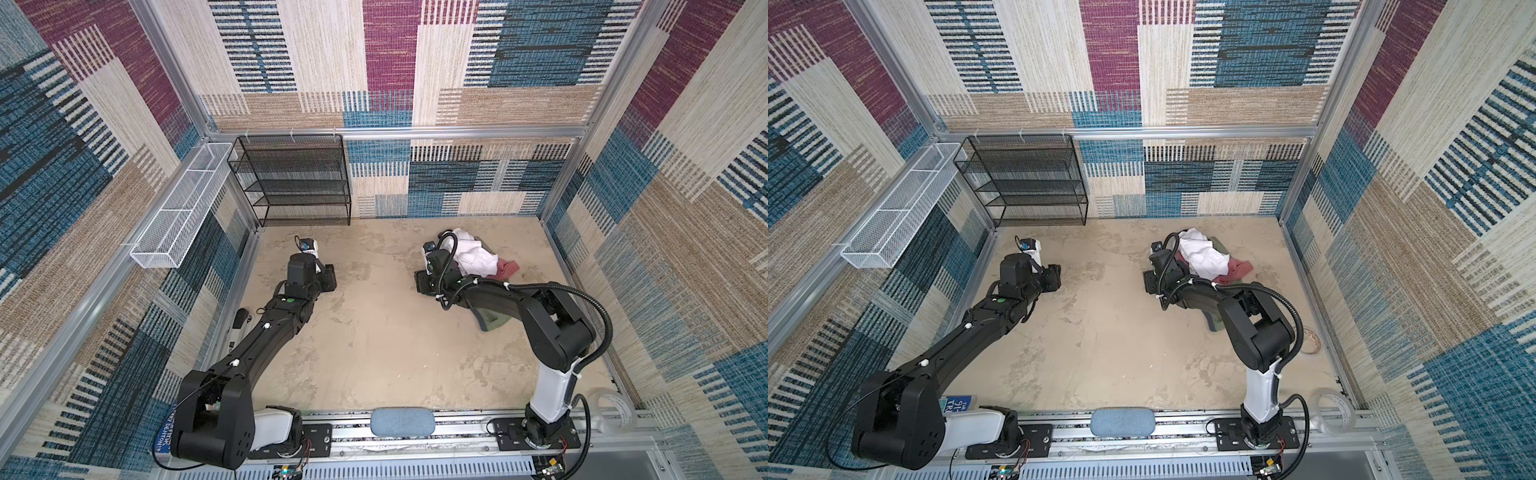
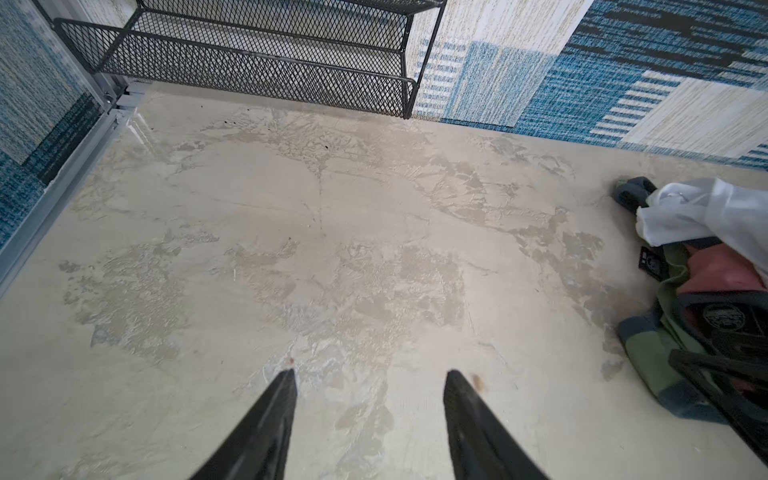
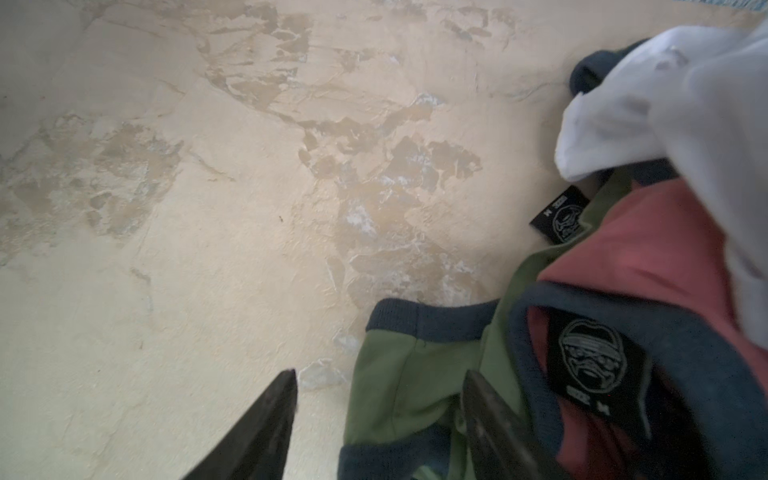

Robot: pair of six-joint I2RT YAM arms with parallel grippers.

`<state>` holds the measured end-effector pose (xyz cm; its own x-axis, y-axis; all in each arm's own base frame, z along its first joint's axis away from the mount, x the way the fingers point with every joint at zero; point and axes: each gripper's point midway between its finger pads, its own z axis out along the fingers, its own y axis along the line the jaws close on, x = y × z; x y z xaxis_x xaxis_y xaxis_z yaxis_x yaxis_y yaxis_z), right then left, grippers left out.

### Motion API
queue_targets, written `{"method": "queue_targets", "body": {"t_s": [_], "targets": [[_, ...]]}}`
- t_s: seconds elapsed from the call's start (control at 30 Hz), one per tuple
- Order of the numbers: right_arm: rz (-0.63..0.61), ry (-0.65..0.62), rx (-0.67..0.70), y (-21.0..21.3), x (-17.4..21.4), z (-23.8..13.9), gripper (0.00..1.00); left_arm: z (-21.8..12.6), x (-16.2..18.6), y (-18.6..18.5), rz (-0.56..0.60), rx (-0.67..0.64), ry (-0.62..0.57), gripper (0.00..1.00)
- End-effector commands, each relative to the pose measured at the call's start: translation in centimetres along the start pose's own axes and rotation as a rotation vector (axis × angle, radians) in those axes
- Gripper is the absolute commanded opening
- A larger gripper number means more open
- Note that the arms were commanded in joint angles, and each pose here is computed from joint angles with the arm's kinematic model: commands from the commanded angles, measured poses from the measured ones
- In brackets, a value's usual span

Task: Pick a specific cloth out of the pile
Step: 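Reach the right gripper down to the green shirt's blue-trimmed edge and grasp it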

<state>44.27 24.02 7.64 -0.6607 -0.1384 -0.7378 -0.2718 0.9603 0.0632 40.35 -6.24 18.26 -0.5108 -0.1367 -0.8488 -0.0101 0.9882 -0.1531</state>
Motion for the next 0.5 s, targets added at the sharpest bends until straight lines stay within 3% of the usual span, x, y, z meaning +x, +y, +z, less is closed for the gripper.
{"method": "queue_targets", "body": {"t_s": [0.0, 0.27, 0.4, 0.47], "targets": [[0.024, 0.02, 0.026, -0.3, 0.5, 0.7, 0.65, 0.2, 0.1, -0.3, -0.024, 0.016, 0.01, 0.6], [0.012, 0.065, 0.081, -1.1, 2.2, 1.5, 0.61, 0.5, 0.2, -0.2, -0.019, 0.007, 0.015, 0.6], [0.009, 0.075, 0.093, -1.2, 2.7, 2.0, 0.53, 0.8, 0.5, -0.1, -0.022, 0.004, 0.021, 0.59], [0.018, 0.078, 0.098, -1.2, 2.8, 2.2, 0.45, 0.8, 0.6, -0.2, -0.022, 0.006, 0.028, 0.59]]}}
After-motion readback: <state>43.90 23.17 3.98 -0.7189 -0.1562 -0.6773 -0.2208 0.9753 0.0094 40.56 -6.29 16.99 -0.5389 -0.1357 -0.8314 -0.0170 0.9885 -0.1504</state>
